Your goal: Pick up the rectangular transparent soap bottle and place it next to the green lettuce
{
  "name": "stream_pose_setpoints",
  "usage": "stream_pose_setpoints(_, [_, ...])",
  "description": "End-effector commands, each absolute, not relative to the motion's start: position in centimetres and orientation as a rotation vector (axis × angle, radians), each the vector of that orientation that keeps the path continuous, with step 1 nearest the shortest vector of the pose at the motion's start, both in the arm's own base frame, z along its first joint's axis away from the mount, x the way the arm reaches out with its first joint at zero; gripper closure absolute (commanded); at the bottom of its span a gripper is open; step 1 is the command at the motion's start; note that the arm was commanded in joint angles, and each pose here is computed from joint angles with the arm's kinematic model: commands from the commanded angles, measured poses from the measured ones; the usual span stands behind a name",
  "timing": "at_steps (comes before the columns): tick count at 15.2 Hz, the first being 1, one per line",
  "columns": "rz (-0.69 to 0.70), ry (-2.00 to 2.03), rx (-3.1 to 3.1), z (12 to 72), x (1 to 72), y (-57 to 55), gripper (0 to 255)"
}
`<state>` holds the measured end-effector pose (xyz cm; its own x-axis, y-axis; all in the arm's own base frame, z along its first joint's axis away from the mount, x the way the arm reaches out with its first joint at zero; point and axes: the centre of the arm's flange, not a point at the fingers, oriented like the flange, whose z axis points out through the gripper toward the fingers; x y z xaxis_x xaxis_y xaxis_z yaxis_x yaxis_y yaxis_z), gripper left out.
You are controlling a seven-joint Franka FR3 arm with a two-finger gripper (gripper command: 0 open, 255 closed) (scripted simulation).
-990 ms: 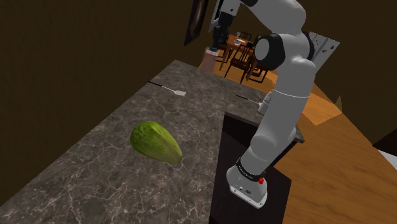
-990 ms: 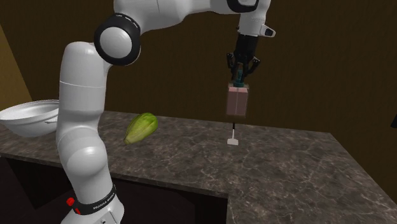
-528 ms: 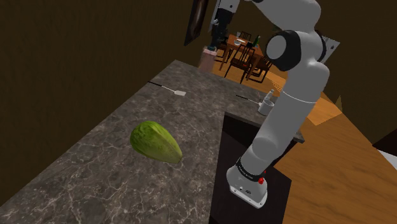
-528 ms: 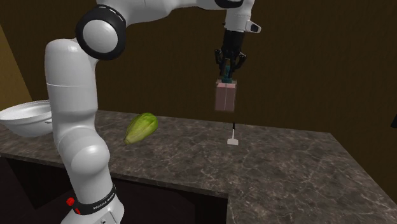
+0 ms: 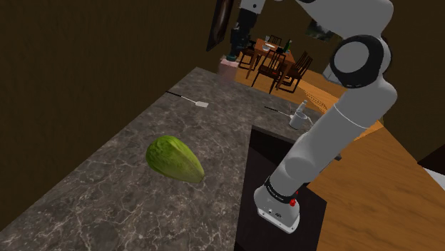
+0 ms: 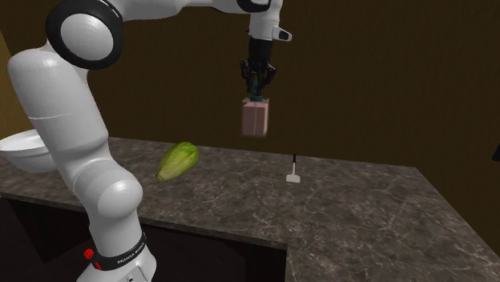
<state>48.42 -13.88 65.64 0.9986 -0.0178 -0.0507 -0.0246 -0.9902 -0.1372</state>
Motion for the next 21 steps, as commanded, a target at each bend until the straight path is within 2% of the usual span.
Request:
stream_pose_setpoints(1, [0.075,0.034,-3.003,65.5,47.6,-11.3,255])
stream_pose_setpoints(21, [0.075,0.034,-3.003,65.6,39.8,13.9,255])
